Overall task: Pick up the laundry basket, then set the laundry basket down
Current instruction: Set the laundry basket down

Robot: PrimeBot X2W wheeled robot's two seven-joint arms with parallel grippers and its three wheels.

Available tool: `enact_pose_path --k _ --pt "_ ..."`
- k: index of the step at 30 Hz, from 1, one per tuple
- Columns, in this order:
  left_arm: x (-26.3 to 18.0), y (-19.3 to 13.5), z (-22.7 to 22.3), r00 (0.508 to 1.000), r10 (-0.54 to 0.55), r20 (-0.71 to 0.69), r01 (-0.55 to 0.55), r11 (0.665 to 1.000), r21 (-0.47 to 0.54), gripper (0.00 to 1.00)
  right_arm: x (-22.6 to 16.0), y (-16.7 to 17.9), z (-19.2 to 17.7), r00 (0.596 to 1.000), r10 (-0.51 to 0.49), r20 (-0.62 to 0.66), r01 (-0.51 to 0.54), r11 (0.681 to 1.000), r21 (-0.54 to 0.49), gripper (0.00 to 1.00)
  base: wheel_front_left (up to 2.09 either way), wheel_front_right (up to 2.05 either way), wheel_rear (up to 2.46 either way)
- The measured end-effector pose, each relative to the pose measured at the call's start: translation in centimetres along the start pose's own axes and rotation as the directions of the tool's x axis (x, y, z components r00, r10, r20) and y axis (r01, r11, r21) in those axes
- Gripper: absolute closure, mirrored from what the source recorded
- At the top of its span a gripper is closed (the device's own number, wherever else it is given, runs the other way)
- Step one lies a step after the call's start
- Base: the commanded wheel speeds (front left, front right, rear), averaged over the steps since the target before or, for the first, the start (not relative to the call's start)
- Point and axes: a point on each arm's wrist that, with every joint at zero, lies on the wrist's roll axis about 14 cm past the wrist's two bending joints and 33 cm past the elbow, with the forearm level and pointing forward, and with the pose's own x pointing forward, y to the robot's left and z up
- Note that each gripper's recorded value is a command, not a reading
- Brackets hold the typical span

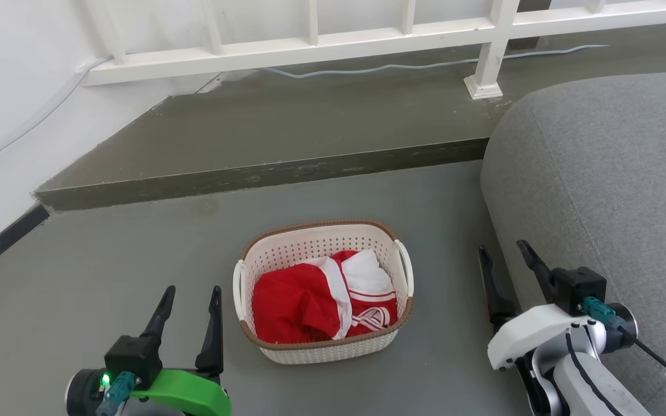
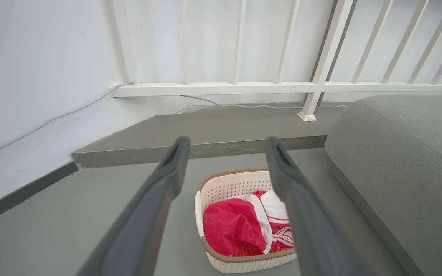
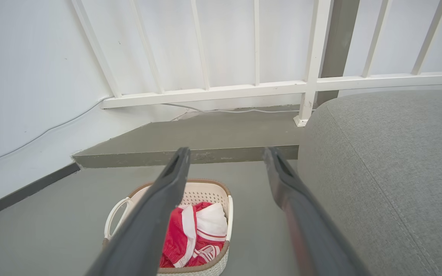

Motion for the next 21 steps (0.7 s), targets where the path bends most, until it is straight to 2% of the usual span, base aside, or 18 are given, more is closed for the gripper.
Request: enact_pose_path --k 21 --pt "-0.7 0.1 1.0 0.999 0.014 0.033 -0.014 1.0 0.001 0.0 -1.0 -0.2 -0.6 1.0 -0.015 -0.008 0.015 1.0 -0.008 0.0 0.0 0.0 0.0"
